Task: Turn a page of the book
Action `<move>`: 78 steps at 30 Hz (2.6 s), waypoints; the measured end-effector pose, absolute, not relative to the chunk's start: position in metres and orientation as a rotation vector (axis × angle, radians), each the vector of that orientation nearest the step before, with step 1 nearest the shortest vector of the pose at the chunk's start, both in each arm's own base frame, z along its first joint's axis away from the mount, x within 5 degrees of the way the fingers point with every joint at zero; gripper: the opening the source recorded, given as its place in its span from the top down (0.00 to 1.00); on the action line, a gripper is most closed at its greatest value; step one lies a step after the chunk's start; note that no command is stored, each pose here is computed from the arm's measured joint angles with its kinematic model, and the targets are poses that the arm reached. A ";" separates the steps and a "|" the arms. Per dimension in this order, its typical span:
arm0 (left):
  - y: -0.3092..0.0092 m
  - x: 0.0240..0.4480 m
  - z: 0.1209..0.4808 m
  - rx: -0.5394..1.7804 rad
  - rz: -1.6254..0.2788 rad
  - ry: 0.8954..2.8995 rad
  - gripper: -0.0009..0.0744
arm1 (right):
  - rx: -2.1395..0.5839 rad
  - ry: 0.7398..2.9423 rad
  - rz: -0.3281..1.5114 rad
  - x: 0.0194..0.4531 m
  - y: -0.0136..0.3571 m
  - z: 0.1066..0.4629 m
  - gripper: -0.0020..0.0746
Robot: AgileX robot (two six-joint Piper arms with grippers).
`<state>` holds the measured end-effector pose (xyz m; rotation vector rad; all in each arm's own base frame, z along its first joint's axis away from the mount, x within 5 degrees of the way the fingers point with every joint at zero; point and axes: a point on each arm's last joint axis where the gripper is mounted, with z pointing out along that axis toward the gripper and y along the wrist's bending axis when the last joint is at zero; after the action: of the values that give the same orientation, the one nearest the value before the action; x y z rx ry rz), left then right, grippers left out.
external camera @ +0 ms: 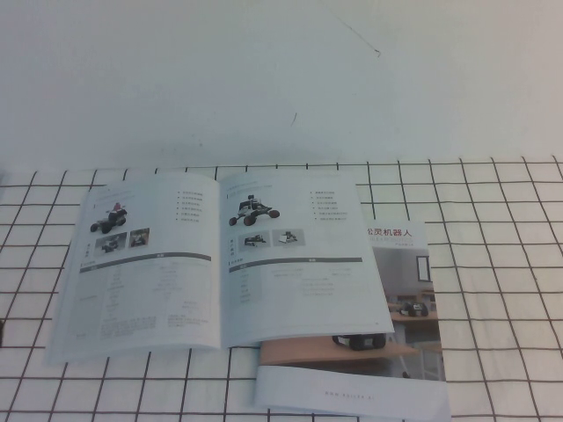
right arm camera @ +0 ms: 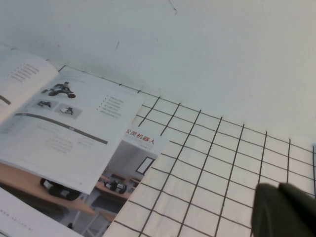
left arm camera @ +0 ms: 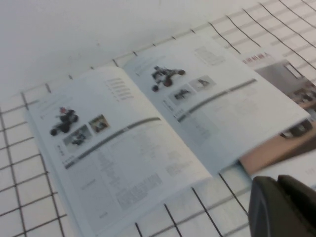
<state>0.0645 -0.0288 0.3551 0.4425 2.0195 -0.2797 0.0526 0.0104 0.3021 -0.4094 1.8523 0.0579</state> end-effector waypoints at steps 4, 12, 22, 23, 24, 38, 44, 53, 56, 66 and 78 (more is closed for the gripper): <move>-0.015 0.061 0.334 0.268 -0.260 1.910 0.99 | -0.409 1.852 0.058 0.053 0.010 0.302 0.97; -0.007 0.055 0.261 0.075 -0.318 1.833 0.99 | -0.409 1.850 0.058 0.053 0.010 0.302 0.97; -0.002 0.049 0.204 -0.161 -0.260 1.864 0.99 | -0.409 1.849 0.058 0.053 0.010 0.302 0.97; -0.002 0.049 0.200 -0.152 -0.235 1.864 0.99 | -0.409 1.849 0.058 0.053 0.010 0.302 0.97; -0.002 0.049 0.196 -0.149 -0.212 1.857 0.99 | -0.409 1.849 0.058 0.053 0.010 0.302 0.97; -0.002 0.052 0.174 -0.114 -0.137 1.871 0.99 | -0.409 1.847 0.058 0.053 0.011 0.302 0.97; -0.002 0.052 0.174 -0.110 -0.134 1.871 0.99 | -0.409 1.847 0.058 0.053 0.011 0.302 0.97; -0.002 0.052 0.174 -0.106 -0.132 1.871 0.99 | -0.409 1.847 0.058 0.053 0.011 0.302 0.97; -0.002 0.052 0.174 -0.106 -0.132 1.871 0.99 | -0.409 1.847 0.058 0.053 0.011 0.302 0.97; -0.002 0.052 0.174 -0.106 -0.132 1.871 0.99 | -0.425 1.834 0.015 0.050 0.007 0.292 0.97; -0.002 0.052 0.174 -0.106 -0.132 1.871 0.99 | -0.328 1.870 0.169 0.044 0.011 0.200 0.97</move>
<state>0.0522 -0.0017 0.1735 -0.1062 1.8712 -0.1316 0.0436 0.0108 0.2002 -0.3284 1.8701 0.1687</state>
